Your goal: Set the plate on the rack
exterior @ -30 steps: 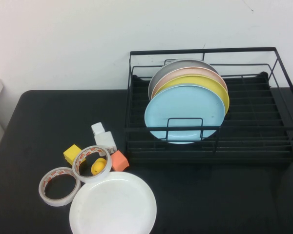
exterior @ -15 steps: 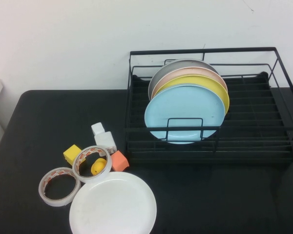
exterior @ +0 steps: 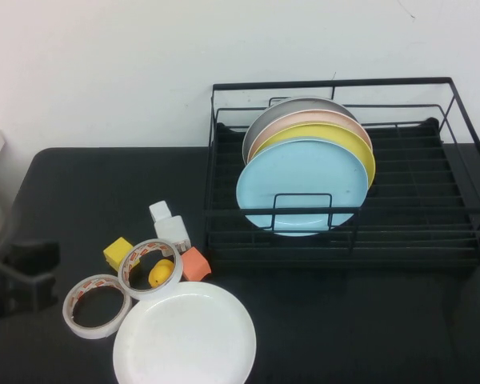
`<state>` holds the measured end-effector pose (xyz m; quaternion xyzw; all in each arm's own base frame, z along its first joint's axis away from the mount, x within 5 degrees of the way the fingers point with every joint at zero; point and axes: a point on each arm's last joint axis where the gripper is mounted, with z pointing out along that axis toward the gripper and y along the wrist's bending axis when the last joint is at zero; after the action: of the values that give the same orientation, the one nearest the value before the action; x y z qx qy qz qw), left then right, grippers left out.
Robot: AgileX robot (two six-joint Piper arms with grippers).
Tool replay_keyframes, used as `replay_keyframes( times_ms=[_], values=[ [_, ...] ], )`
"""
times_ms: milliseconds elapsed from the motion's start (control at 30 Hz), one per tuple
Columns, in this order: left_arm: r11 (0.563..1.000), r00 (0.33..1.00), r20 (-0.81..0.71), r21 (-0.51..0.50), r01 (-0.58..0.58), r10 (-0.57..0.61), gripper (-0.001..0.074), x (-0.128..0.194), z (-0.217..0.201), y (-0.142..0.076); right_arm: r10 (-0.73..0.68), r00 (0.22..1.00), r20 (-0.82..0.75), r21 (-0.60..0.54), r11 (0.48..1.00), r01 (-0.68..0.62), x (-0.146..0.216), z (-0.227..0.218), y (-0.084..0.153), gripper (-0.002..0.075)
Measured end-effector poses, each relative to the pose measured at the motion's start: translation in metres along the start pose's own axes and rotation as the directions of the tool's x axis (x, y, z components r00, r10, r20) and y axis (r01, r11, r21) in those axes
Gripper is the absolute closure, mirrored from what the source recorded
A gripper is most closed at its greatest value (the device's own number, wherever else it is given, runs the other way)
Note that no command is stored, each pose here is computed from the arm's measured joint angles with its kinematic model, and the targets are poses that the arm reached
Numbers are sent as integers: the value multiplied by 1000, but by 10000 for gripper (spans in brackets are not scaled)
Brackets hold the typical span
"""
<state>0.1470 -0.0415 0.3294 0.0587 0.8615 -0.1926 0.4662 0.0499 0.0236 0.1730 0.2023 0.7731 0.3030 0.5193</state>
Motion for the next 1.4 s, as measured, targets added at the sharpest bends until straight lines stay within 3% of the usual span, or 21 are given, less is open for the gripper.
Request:
replay_keyframes(
  times_ms=[167, 233, 300, 500, 600, 733, 867, 1133, 1400],
  values=[
    [983, 954, -295, -183, 6, -60, 732, -8, 37, 21, 0, 1000, -11, 1, 1000, 0, 1, 0, 0, 728],
    [976, 920, -388, -215, -26, -61, 699, -6, 52, 23, -8, 1000, -11, 1, 1000, 8, 1, 0, 0, 728],
    [975, 877, -479, -212, -66, -45, 614, 0, 67, 21, -10, 1000, -11, 0, 1000, 10, 1, 0, 0, 728],
    [979, 781, -622, -188, -80, -56, 239, 23, 113, 7, -12, 1000, -13, 0, 1000, 12, 1, 0, 0, 728],
    [971, 747, -652, -238, -37, -132, 171, 35, 139, 11, -12, 1000, -13, 0, 1000, 12, 1, 0, 0, 728],
    [950, 700, -676, -311, 10, -229, 196, 51, 165, 22, -10, 1000, -13, -1, 1000, 10, 1, 0, 0, 728],
    [931, 658, -690, -361, 48, -301, 280, 66, 185, 36, -9, 1000, -14, -2, 1000, 9, 1, 0, 0, 728],
    [920, 671, -663, -384, 75, -331, 437, 85, 218, 48, -11, 1000, -18, -2, 1000, 11, 2, 0, 0, 728],
    [909, 622, -697, -412, 57, -356, 473, 109, 238, 58, -11, 1000, -18, -2, 1000, 11, 2, 0, 0, 728]
  ],
)
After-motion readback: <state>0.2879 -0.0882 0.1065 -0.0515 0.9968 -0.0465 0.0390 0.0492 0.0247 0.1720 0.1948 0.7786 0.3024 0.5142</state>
